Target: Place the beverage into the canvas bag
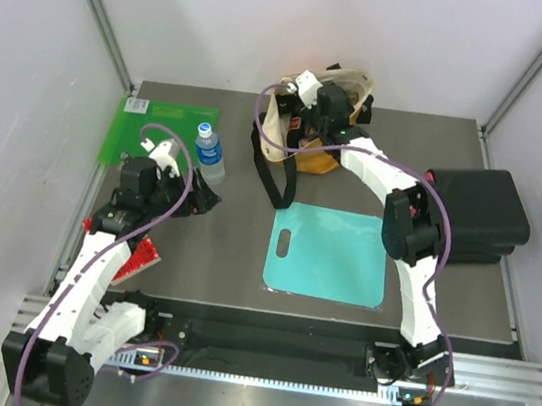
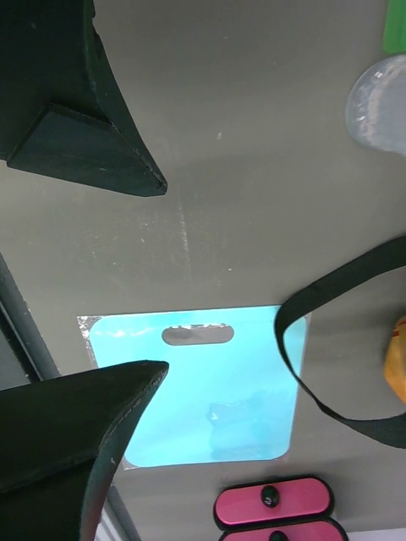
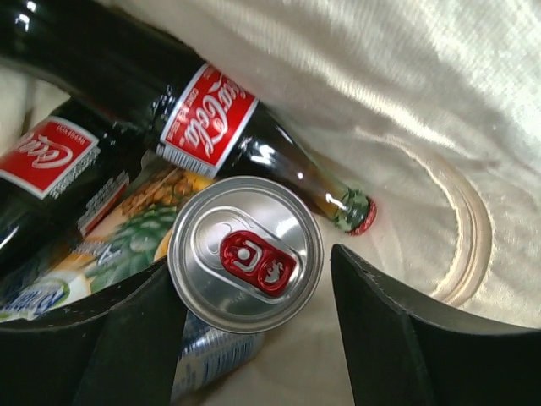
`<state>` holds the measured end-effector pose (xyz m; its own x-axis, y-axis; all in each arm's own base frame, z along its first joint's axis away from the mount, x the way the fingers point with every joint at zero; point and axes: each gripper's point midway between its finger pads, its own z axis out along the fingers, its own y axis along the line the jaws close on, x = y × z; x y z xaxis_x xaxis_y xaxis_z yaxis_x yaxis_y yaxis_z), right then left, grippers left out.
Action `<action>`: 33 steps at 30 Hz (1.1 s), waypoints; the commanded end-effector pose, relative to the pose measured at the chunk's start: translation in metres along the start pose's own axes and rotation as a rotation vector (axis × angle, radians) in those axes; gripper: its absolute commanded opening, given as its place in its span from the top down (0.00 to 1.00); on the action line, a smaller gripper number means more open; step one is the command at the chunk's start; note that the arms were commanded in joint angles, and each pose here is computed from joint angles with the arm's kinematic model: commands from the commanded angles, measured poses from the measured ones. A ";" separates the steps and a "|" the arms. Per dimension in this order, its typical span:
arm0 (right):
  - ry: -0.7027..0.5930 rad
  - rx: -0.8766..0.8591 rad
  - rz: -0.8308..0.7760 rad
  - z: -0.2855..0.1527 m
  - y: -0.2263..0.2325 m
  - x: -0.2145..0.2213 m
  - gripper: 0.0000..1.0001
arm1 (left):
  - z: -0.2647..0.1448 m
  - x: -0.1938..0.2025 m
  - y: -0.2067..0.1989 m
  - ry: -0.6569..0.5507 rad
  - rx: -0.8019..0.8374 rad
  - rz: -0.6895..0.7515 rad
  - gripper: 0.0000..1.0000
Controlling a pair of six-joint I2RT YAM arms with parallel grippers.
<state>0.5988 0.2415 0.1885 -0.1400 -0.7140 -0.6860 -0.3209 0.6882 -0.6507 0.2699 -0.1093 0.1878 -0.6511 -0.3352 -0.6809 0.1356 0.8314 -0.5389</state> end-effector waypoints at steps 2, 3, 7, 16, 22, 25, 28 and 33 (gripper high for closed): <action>-0.063 0.075 0.076 -0.043 -0.051 -0.041 0.31 | -0.012 -0.017 -0.005 -0.097 -0.008 0.042 0.17; -0.071 0.072 0.088 -0.046 -0.053 -0.044 0.30 | -0.011 -0.018 -0.003 -0.100 -0.017 0.040 0.16; -0.073 0.049 0.105 -0.057 -0.048 -0.051 0.25 | -0.010 -0.021 -0.002 -0.077 -0.034 0.040 0.17; -0.095 -0.041 0.169 -0.101 -0.045 -0.073 0.22 | -0.027 -0.038 -0.001 -0.206 -0.066 0.058 0.14; -0.082 -0.072 0.306 -0.142 -0.052 -0.084 0.23 | -0.035 -0.045 0.004 -0.224 -0.129 -0.006 0.13; -0.060 -0.126 0.442 -0.173 -0.043 -0.085 0.24 | -0.039 -0.052 -0.005 -0.231 -0.110 -0.032 0.15; -0.089 -0.228 0.619 -0.211 -0.024 -0.088 0.25 | -0.049 -0.069 -0.010 -0.270 -0.127 -0.022 0.15; -0.163 -0.473 0.778 -0.286 0.026 -0.075 0.25 | -0.059 -0.093 -0.007 -0.338 -0.198 -0.012 0.16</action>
<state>0.3995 0.2517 0.2984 -0.3123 -0.2338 -0.9208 -0.4421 0.8936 -0.0770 0.2771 -0.0699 0.2534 -0.4480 -0.4316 -0.7829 -0.0044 0.8768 -0.4809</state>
